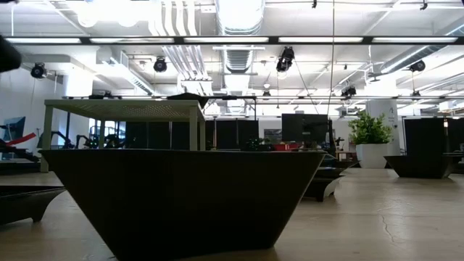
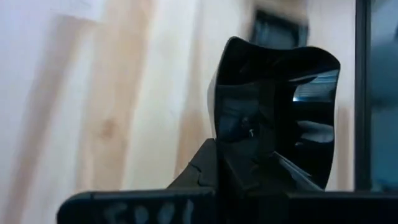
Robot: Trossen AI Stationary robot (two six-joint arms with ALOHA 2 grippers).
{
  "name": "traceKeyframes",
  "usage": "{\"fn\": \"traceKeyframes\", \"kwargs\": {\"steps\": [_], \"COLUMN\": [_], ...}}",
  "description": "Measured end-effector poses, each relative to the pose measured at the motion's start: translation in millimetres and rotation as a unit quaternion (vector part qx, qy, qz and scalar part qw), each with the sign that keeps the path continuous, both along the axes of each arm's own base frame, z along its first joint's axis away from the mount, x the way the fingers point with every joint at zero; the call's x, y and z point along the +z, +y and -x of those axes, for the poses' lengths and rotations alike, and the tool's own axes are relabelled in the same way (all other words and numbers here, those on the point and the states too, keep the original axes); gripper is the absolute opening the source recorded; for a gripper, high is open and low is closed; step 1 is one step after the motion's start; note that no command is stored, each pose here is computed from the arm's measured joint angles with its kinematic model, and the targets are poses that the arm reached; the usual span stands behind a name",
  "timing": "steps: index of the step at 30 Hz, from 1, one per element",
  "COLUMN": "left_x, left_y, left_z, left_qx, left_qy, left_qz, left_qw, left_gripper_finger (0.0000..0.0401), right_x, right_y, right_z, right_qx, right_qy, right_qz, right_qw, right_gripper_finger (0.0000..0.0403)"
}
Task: Pick & Place Mini shaped plates
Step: Stack the black distorted square plate on top of the black distorted square plate on the shelf
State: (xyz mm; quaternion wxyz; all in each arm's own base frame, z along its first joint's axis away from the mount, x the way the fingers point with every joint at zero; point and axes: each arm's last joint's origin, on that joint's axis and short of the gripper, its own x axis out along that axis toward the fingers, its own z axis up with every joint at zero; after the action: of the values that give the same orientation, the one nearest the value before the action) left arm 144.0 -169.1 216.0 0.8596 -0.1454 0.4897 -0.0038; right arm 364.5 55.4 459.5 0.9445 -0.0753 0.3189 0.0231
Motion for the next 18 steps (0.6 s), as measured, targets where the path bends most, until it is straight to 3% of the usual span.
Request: {"fn": "traceKeyframes", "kwargs": {"steps": [6, 12, 18], "left_x": [26.4, 50.5, 90.3], "left_y": [33.2, 72.8, 118.4], "left_z": [2.8, 1.4, 4.0], "left_qx": [0.113, 0.197, 0.259], "left_qy": [-0.057, -0.113, -0.144], "left_qz": [0.029, 0.060, 0.049], "left_qw": [0.992, 0.972, 0.954], "left_gripper_finger": [0.0000, 0.0000, 0.0000], "right_x": [6.5, 8.1, 9.2], "right_y": [-1.9, -8.0, -16.8], "right_z": [6.5, 7.6, 8.0], "right_qx": [-0.001, -0.009, -0.020], "right_qy": [-0.010, -0.011, -0.012], "right_qz": [-0.002, -0.001, 0.001], "right_qw": [1.000, 1.000, 1.000], "right_gripper_finger": [0.0008, 0.0008, 0.0008]}}
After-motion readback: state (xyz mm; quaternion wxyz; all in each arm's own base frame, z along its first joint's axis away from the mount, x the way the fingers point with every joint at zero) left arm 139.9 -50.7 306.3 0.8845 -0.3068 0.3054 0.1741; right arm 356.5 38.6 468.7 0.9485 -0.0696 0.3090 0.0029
